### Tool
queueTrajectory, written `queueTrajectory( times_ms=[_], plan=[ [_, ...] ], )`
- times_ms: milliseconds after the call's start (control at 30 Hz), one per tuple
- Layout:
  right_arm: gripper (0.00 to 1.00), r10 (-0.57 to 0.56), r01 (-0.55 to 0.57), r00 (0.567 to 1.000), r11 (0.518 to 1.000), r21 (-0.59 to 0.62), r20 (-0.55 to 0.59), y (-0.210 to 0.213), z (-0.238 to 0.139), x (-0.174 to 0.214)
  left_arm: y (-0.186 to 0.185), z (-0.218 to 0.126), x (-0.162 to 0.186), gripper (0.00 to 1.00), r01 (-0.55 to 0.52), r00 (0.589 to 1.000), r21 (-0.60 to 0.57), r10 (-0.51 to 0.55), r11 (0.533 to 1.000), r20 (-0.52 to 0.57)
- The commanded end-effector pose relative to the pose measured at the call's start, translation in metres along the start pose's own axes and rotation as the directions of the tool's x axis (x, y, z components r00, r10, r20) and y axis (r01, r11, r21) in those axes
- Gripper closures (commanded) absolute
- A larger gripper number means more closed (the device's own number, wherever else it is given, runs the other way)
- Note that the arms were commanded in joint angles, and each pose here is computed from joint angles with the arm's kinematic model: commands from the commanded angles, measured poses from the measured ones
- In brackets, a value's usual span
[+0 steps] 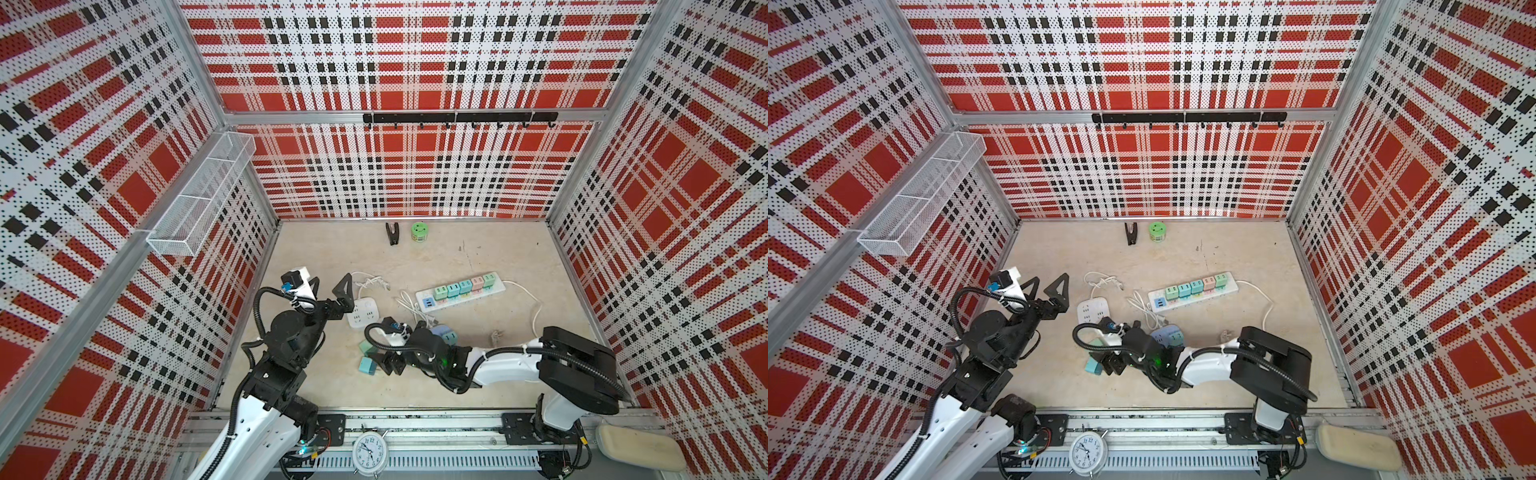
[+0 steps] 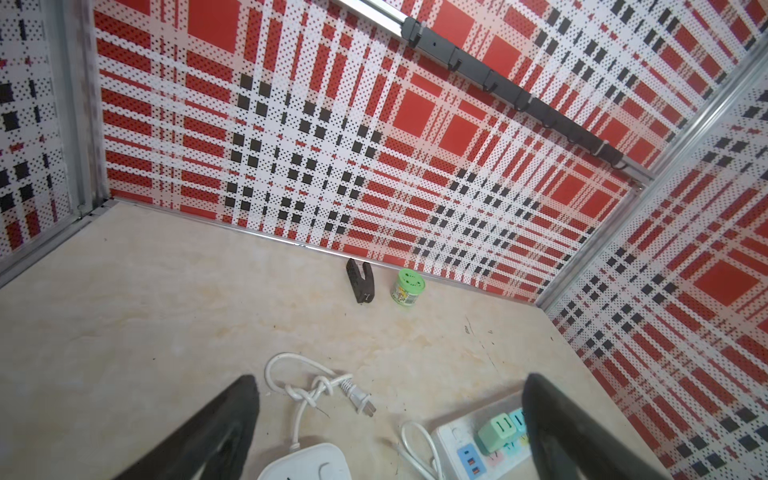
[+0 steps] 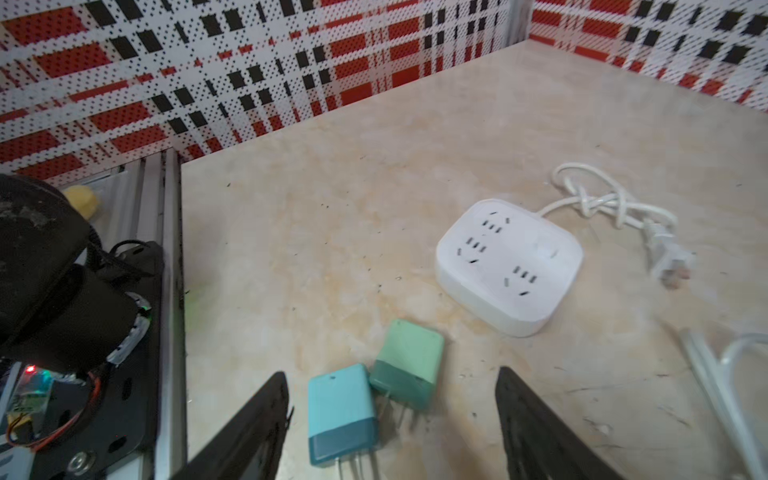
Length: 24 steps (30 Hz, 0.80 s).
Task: Insert the plug
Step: 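Open the left gripper and lift away while the right gripper swings toward loose adapters, then lower the right gripper onto a loose teal adapter and close it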
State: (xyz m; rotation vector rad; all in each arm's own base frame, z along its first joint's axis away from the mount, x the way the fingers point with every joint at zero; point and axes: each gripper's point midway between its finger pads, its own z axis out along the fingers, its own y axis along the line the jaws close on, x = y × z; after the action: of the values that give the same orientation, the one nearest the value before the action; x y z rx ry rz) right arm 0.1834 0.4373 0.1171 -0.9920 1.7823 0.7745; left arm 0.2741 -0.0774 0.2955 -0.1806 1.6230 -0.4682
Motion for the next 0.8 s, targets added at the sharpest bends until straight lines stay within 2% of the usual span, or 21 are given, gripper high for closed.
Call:
queueTrajectory(
  times_ms=[0,167,500,767],
  plan=[
    [0.22,0.019,-0.02,0.999,1.0,-0.012,-0.05,0.003,0.015,0.015,0.011,0.01,0.015,0.01,0.046,0.998,-0.038,-0.048,0.998,-0.044],
    [0.26,-0.021,0.01,0.987,0.998,-0.067,-0.158,0.016,0.039,0.035,0.01,0.021,0.025,0.0,0.057,0.994,-0.04,-0.06,0.998,-0.091],
    [0.28,-0.033,0.013,0.976,0.996,-0.091,-0.215,0.032,0.044,0.064,0.009,0.02,0.029,0.01,0.072,0.993,-0.02,-0.074,0.997,-0.09],
    [0.3,-0.046,0.023,0.965,0.995,-0.093,-0.258,0.037,0.048,0.084,0.013,0.009,0.022,0.01,0.073,0.996,-0.024,-0.074,0.997,-0.048]
  ],
)
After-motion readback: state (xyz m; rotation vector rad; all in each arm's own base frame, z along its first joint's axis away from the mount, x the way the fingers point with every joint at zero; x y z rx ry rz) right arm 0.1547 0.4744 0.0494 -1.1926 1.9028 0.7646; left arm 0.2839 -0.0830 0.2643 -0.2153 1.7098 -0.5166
